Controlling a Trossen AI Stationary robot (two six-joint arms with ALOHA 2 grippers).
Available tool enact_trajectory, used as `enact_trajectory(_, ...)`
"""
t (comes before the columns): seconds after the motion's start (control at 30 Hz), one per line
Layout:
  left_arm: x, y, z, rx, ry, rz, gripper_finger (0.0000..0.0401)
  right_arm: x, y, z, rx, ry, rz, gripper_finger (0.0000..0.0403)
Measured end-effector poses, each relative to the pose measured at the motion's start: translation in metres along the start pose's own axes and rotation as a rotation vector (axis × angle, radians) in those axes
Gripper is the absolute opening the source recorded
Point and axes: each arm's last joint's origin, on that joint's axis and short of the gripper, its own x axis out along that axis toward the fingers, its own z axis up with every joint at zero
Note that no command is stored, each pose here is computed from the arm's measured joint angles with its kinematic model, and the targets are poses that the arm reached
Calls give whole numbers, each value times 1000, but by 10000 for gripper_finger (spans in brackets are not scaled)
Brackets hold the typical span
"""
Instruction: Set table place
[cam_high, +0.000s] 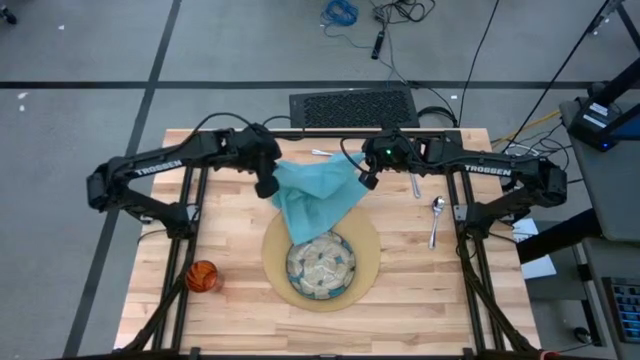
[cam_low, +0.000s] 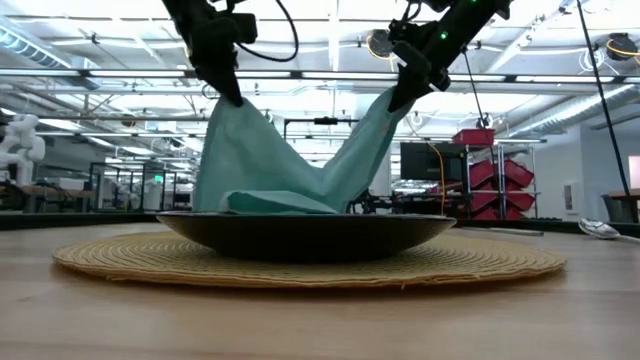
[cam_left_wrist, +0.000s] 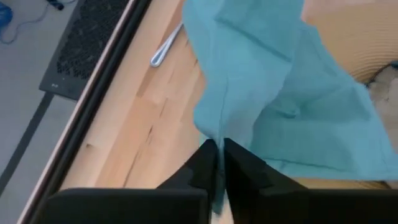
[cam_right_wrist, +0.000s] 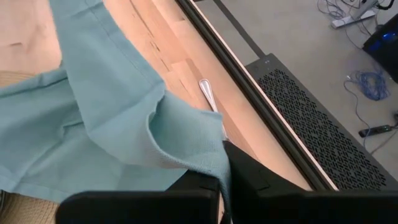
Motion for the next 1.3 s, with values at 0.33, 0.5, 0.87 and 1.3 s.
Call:
enact_trajectory(0.33, -7, 5, -1, -3, -15, 141, 0, 0, 0, 2, -8, -16, -8, 0)
enact_trajectory(0.5, -35, 7, 2, -17, -107, 212, 0, -17, -5, 16, -29, -112, -45, 0)
enact_trajectory(0.87, -147, 17, 10, -46, -541, 322, 0, -102, -33, 96, -47, -348, -87, 0)
enact_trajectory(1.3, -207, 32, 11, -50, -569, 398, 0, -147, -69, 155, -13, -289, -107, 0)
